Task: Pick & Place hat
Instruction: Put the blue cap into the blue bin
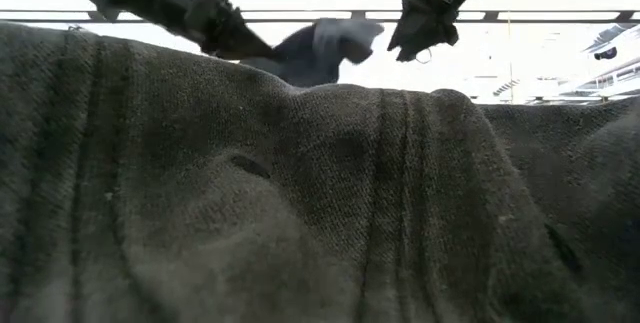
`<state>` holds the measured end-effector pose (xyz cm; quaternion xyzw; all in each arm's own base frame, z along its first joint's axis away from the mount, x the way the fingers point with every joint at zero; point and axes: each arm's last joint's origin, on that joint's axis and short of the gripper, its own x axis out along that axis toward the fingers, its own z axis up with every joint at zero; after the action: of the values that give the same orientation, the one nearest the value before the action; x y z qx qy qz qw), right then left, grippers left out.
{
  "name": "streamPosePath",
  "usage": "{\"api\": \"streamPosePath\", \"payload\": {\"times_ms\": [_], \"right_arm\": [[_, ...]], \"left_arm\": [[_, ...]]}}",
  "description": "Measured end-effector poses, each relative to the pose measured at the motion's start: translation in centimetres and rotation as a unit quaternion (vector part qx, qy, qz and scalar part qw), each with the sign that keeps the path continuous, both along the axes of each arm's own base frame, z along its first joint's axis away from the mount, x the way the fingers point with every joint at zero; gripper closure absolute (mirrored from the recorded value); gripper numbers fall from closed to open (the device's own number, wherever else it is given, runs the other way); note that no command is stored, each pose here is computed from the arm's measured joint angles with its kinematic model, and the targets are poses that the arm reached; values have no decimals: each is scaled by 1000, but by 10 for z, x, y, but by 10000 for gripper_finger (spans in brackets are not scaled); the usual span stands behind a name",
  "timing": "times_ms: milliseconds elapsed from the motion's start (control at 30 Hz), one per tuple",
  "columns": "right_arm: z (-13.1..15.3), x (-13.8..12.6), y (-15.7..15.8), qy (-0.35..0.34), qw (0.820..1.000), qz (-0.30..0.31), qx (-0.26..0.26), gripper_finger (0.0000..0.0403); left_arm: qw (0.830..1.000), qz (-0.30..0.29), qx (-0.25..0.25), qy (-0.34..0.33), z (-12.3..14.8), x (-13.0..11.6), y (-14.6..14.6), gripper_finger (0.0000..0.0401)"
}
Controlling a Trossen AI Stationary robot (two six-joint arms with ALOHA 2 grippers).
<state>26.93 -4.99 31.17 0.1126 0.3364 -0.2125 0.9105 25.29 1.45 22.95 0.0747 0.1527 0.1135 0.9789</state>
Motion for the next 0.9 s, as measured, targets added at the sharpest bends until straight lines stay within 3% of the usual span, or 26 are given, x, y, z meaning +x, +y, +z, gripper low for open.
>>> {"api": "streamPosePath", "payload": {"times_ms": [100,233,500,733,900], "right_arm": [[9,9,10,-40,995,65,-57,213],[21,19,27,-84,978,124,-142,215],[2,41,45,-50,973,85,-209,218],[-34,73,48,-42,980,67,-182,218],[-51,97,51,-49,962,46,-264,218]], "left_arm": [[1000,24,11,-9,2,-1,14,388],[997,69,-21,-19,2,-3,32,388],[994,104,-30,-23,2,-6,47,387],[992,111,-40,-34,4,-6,47,385],[988,126,-76,-39,2,-7,47,386]]}}
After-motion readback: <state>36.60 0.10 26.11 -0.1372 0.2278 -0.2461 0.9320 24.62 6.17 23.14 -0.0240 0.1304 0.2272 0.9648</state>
